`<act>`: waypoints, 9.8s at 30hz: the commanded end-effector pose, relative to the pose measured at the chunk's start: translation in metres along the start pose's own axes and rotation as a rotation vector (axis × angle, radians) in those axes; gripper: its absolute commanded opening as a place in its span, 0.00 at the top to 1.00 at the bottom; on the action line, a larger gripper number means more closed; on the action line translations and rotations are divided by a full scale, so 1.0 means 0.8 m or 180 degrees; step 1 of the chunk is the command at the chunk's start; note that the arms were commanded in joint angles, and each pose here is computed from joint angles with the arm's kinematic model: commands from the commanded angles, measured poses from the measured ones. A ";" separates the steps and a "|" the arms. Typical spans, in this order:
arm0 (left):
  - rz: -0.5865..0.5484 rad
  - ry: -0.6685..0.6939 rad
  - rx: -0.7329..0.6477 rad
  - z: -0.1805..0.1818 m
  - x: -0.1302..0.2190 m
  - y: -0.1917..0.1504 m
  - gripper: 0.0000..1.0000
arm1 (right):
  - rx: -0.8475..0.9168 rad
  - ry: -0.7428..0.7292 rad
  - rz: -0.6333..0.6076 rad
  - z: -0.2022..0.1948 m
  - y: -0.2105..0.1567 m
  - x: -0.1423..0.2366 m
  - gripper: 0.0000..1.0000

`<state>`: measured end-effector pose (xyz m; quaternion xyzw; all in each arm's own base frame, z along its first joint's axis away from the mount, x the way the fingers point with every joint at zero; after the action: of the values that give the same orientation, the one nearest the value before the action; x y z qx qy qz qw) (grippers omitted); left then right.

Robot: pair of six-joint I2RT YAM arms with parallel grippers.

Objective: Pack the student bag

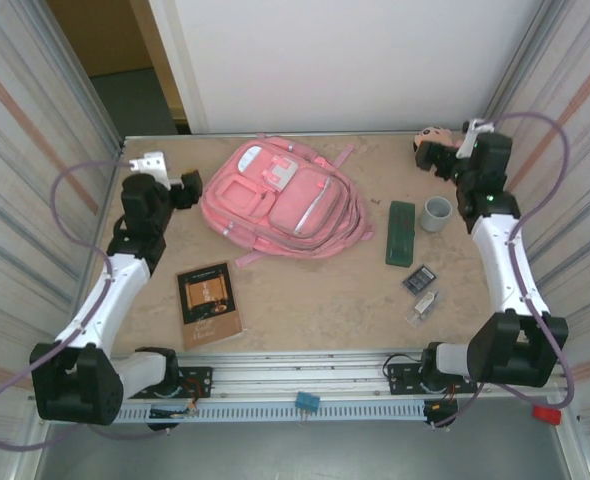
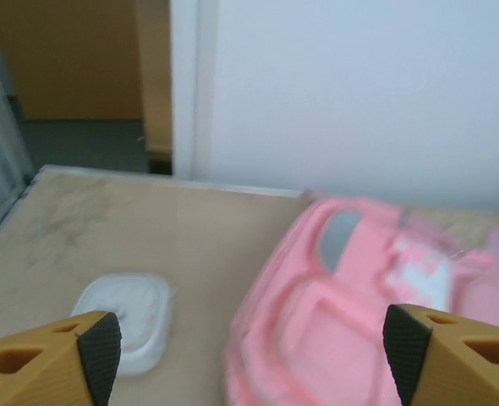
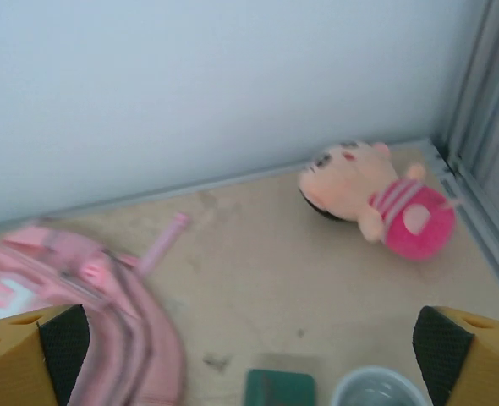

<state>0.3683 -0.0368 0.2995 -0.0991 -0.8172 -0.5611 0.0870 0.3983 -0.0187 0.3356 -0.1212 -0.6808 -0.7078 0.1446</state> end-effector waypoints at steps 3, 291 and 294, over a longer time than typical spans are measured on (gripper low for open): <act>0.1167 -0.0173 0.0571 -0.036 -0.001 -0.068 0.20 | -0.0402 0.0646 0.1206 0.073 -0.083 0.002 0.01; 0.1591 -0.0816 -0.0092 -0.222 0.181 -0.170 0.50 | -0.2300 0.2644 0.0795 0.299 -0.151 0.133 1.00; 0.1773 -0.0796 0.0194 -0.237 0.201 -0.187 0.52 | -0.2223 0.2689 0.0782 0.307 -0.146 0.136 1.00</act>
<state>0.1863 -0.2674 0.2823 -0.4219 -0.7337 -0.5303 0.0502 0.2419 0.2204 0.2373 -0.0120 -0.2527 -0.8526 0.4572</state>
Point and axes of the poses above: each hand's point on the last joint's axis, 136 mm out from that joint toward the fingers, its own x axis back along the fingers, its own z axis along the line the jaws close on, y = z × x, the point moved 3 cm from there along x, back along the fingers, and after that the axes turned 12 degrees about x, right-handed, at the moved point
